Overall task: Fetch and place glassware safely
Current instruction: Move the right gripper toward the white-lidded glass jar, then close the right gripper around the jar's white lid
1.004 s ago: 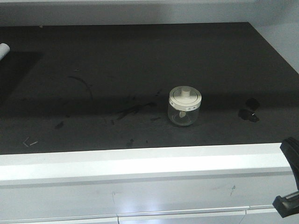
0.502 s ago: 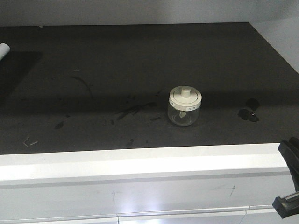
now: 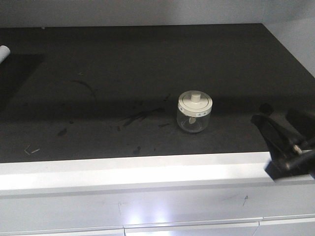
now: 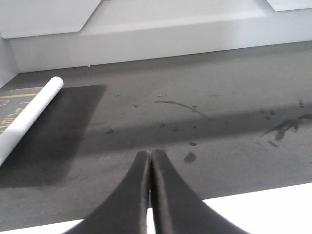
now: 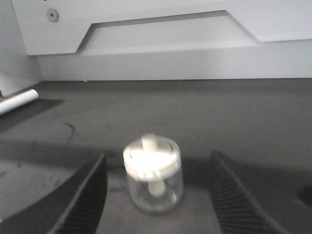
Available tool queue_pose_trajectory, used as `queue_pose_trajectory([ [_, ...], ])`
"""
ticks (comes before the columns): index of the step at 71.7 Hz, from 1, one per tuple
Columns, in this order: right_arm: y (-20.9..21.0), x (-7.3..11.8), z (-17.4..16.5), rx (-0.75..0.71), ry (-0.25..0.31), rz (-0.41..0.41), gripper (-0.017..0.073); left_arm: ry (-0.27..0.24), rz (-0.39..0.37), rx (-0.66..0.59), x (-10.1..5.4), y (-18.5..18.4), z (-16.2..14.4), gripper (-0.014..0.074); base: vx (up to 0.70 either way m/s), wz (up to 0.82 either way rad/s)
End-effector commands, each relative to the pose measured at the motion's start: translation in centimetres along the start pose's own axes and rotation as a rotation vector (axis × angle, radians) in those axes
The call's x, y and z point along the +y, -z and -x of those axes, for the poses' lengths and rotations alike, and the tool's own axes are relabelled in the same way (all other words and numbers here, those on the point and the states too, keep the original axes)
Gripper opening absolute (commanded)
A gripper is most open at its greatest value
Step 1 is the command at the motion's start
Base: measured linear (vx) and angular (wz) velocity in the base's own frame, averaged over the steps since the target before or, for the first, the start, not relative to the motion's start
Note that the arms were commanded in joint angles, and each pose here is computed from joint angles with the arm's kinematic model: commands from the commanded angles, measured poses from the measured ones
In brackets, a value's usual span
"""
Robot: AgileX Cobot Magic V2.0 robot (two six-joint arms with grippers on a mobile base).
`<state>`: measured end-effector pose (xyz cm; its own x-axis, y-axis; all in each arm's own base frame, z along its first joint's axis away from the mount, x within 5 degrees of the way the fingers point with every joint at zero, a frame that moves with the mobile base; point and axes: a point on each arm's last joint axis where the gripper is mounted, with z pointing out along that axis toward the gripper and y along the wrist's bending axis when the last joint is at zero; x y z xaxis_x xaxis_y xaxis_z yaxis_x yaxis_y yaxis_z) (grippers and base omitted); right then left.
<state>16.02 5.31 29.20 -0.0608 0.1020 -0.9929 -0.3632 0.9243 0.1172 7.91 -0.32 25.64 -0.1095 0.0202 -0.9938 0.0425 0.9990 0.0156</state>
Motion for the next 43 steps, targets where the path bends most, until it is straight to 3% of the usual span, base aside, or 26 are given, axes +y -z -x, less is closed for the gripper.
queue_pose_trajectory([
  [1,-2.9,0.6,2.6,-0.111,0.012,0.08,0.0447,0.01,-0.008,-0.088,-0.1,0.1,1.5,-0.0007,0.0,0.0],
  [32,-15.5,-0.4,0.5,0.05,0.098,0.157,0.0447,0.01,-0.008,-0.088,-0.1,0.1,1.5,-0.0007,0.0,0.0],
  [43,-17.9,-0.6,-0.2,0.054,0.085,0.169,0.0447,0.01,-0.008,-0.088,-0.1,0.1,1.5,-0.0007,0.0,-0.01],
])
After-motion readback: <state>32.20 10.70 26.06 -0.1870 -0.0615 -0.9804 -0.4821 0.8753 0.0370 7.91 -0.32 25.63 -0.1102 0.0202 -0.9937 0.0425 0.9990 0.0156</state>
